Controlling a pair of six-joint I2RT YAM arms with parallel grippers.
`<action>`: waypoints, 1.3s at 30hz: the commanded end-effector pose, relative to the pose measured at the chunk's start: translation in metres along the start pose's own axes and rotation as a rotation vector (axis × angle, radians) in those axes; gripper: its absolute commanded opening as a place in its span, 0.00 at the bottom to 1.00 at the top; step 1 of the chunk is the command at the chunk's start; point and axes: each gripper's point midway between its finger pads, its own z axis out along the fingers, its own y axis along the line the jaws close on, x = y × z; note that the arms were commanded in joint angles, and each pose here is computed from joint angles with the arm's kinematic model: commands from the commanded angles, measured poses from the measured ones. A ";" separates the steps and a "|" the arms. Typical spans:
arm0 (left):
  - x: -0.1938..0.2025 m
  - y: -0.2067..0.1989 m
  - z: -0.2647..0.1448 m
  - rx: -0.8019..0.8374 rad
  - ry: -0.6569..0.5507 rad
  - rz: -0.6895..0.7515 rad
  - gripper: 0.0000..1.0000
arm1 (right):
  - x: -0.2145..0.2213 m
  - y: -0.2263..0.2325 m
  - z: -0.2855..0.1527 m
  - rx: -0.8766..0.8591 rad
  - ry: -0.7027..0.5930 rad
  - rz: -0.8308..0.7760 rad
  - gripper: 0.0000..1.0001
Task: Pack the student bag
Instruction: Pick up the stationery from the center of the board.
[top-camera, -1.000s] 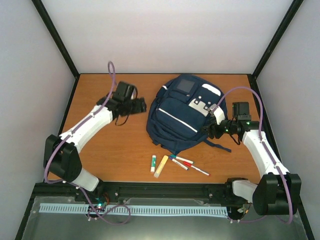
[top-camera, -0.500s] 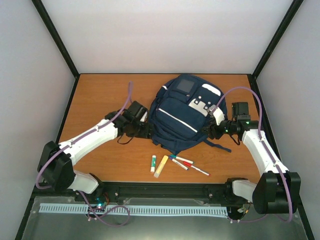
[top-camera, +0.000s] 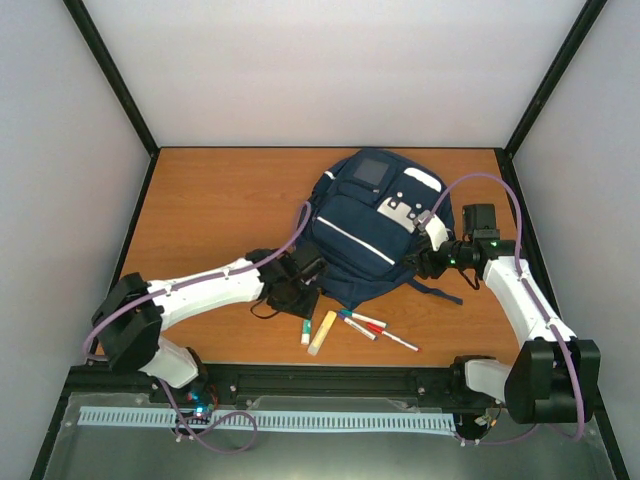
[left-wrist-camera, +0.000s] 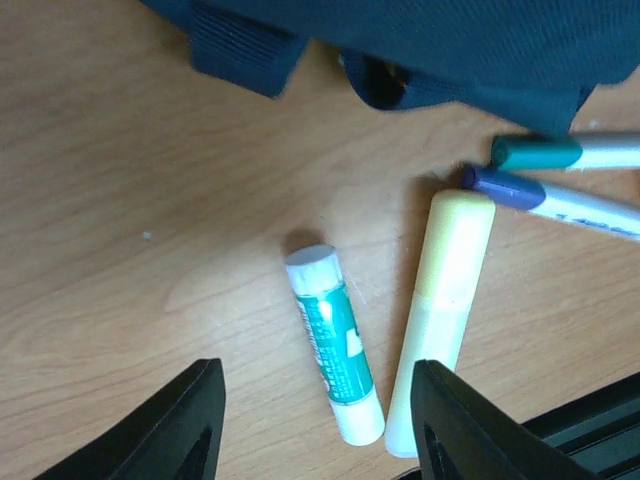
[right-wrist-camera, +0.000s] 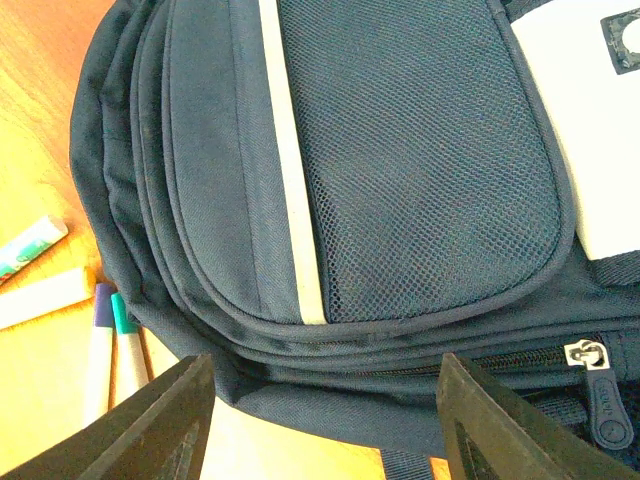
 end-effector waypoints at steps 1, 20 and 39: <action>0.018 -0.011 0.012 -0.012 0.067 0.015 0.52 | -0.007 -0.001 -0.002 0.002 -0.011 -0.028 0.63; 0.034 0.000 0.043 -0.145 0.151 0.041 0.44 | -0.004 0.000 0.000 -0.011 0.003 -0.023 0.63; 0.039 0.008 0.037 -0.180 0.171 0.055 0.46 | -0.001 0.001 0.001 -0.023 0.013 -0.014 0.63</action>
